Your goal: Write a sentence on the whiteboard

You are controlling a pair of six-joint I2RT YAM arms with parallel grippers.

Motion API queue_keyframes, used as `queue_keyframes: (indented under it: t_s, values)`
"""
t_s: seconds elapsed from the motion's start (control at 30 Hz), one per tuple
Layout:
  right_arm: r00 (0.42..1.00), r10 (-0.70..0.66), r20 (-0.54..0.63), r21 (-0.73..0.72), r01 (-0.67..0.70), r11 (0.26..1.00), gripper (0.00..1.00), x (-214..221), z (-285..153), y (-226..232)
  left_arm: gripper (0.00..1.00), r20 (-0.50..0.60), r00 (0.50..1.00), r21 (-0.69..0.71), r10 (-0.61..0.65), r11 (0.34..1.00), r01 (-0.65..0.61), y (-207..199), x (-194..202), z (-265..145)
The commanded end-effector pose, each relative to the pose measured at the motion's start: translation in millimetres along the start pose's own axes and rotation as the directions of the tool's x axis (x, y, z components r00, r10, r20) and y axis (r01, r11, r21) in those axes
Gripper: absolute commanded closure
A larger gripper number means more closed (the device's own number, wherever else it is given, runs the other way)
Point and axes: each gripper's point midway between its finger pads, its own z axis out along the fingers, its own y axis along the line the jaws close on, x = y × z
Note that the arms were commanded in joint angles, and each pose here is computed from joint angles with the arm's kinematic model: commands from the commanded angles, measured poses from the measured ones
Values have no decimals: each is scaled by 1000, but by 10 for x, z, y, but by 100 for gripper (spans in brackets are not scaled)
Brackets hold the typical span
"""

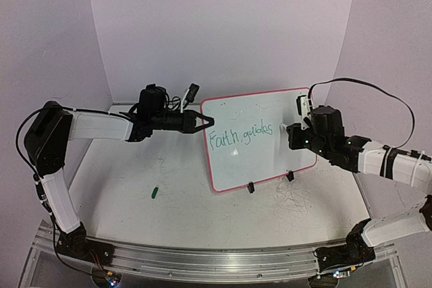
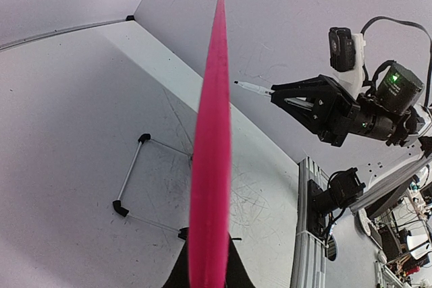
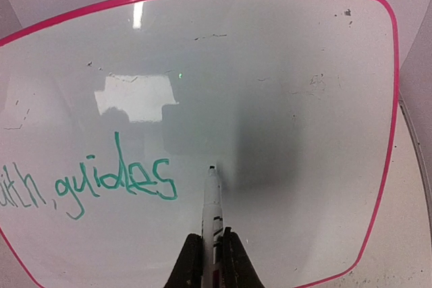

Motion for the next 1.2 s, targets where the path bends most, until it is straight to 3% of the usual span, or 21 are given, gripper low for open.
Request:
queue_keyframes:
  t_s: [0.0,0.67,1.17]
  values:
    - [999,6,45,-23,-5,1000,100,-147,15,47,100,-22,999,-130,-33,991,30,252,101,-56]
    - [999,3,52,-32,-1,1000,100,-153,105,87,100,-29,999,-132,-30,991,26,275,137,-46]
    - [1000,6,-13,16,-6,1000,100,103,183,-7,100,-32,999,-130,-28,991,24,276,143,-46]
